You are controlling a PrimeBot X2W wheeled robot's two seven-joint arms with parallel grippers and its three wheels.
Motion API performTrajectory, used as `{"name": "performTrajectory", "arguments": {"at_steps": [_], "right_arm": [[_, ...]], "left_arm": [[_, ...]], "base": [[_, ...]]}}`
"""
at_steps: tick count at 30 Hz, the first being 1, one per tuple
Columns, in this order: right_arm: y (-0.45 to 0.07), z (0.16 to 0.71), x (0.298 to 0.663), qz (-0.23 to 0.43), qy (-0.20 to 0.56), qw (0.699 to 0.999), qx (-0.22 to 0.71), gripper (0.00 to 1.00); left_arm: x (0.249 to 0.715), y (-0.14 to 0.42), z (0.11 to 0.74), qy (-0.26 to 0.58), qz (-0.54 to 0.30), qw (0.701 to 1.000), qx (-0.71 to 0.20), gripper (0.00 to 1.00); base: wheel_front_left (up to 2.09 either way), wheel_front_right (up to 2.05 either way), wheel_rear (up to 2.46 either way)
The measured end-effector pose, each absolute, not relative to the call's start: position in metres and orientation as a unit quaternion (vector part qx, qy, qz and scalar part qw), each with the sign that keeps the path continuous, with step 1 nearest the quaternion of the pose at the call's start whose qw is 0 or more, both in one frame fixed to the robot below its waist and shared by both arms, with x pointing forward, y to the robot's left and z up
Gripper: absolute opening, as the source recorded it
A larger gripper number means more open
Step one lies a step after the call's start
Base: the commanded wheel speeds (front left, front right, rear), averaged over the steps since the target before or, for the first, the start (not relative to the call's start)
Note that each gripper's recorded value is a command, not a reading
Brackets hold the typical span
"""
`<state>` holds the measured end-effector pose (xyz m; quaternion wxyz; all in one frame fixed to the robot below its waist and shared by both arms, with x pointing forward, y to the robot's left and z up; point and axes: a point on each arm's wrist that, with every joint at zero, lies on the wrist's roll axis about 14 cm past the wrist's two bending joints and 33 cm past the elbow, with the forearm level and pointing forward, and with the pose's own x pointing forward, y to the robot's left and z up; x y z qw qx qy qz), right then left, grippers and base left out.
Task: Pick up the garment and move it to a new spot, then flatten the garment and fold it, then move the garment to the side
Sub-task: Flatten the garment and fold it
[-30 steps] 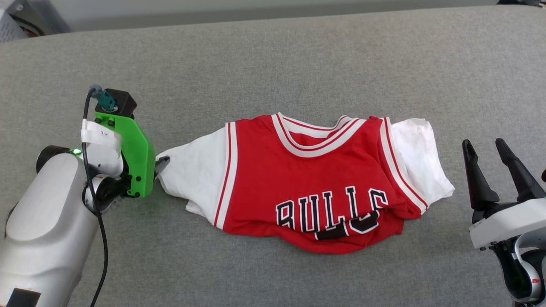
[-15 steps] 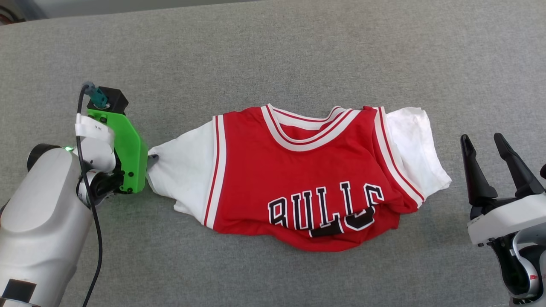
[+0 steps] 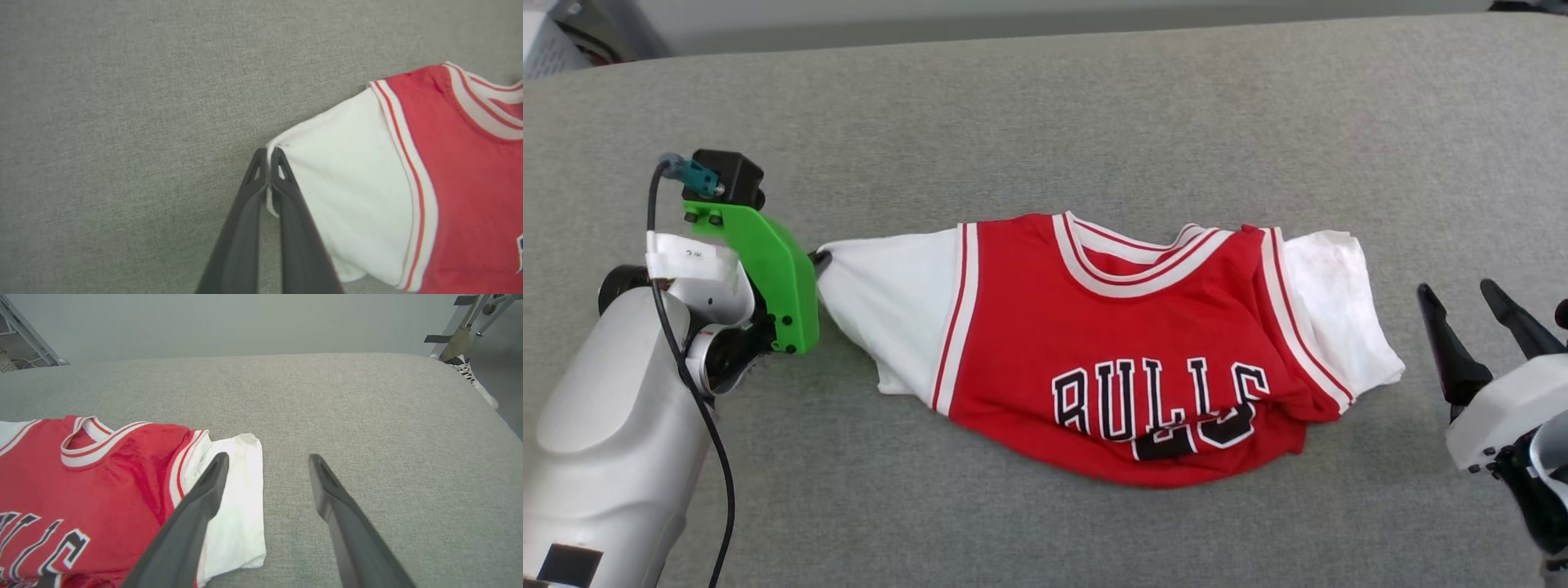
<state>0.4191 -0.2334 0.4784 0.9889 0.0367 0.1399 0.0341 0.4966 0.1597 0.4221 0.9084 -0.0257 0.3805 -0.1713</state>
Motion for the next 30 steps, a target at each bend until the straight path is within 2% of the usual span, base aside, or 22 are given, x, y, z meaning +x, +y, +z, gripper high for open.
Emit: {"name": "performTrajectory", "arguments": {"at_steps": [6,14,22,30], "right_arm": [[-0.231,0.46,0.432,0.062,0.247,0.967,0.005,1.0],[-0.221,0.443,0.46,0.093,0.364,0.927,-0.017,1.0],[-0.207,0.417,0.486,0.114,0.427,0.896,-0.046,1.0],[-0.199,0.381,0.495,0.127,0.465,0.874,-0.067,1.0]], "left_arm": [[0.488,0.162,0.455,0.32,-0.177,0.93,-0.029,0.0],[0.459,0.156,0.467,0.31,-0.186,0.931,-0.04,0.0],[0.451,0.149,0.479,0.299,-0.189,0.934,-0.041,0.0],[0.45,0.152,0.47,0.307,-0.183,0.933,-0.043,0.0]], "base": [[0.0,0.0,0.0],[0.0,0.0,0.0],[0.0,0.0,0.0],[0.0,0.0,0.0]]}}
